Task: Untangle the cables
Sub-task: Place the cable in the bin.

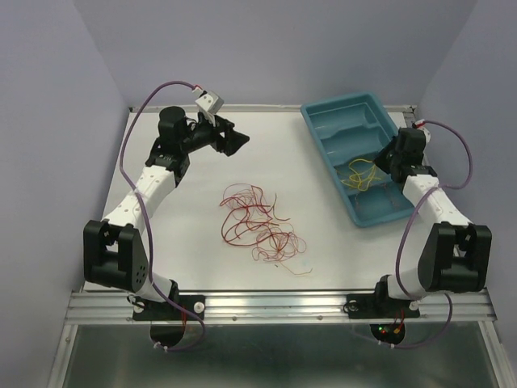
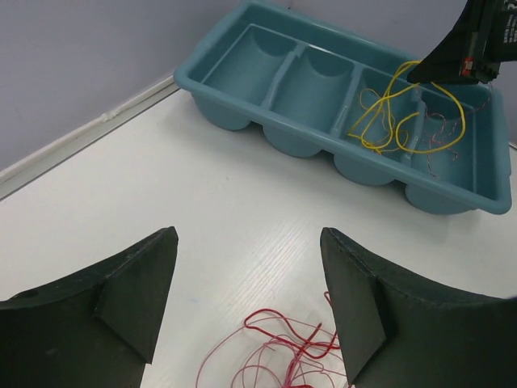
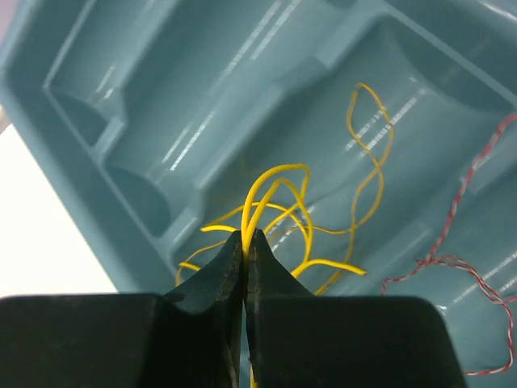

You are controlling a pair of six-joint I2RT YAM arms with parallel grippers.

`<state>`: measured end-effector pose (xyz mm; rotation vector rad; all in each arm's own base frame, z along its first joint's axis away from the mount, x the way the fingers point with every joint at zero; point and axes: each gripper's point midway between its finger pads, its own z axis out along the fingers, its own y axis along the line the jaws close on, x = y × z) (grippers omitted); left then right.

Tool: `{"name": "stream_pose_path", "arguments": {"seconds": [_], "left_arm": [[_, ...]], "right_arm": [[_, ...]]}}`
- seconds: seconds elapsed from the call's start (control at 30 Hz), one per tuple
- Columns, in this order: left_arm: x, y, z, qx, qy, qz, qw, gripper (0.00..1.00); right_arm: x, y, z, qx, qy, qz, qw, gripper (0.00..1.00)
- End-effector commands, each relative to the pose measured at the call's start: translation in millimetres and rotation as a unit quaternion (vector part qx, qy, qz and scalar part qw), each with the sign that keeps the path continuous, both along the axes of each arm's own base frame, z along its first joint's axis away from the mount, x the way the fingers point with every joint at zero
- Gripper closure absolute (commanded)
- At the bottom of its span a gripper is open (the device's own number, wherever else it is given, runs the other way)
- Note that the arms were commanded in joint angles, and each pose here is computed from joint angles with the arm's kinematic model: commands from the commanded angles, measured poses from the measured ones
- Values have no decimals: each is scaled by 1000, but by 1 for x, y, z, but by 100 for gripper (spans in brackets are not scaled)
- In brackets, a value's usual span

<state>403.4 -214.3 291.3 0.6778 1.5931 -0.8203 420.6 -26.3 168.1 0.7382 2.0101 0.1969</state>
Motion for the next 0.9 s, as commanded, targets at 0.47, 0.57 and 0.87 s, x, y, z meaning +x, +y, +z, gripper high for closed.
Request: {"name": "stream_pose_path", "arguments": {"seconds": [0.47,0.57,0.87], "left_arm": [[-14,-5,22,-1,-52,-19,998,17],[-13,-5,20,0,-51,-18,999,18],[-11,-8,14,3,-46,-21,999,18]], "right_arm": [[-1,-90,-57,33,45,-325,944,99],[2,-92,-70,31,81,-351,932,100],[6,-91,-77,6,89,-417,905,99]]}}
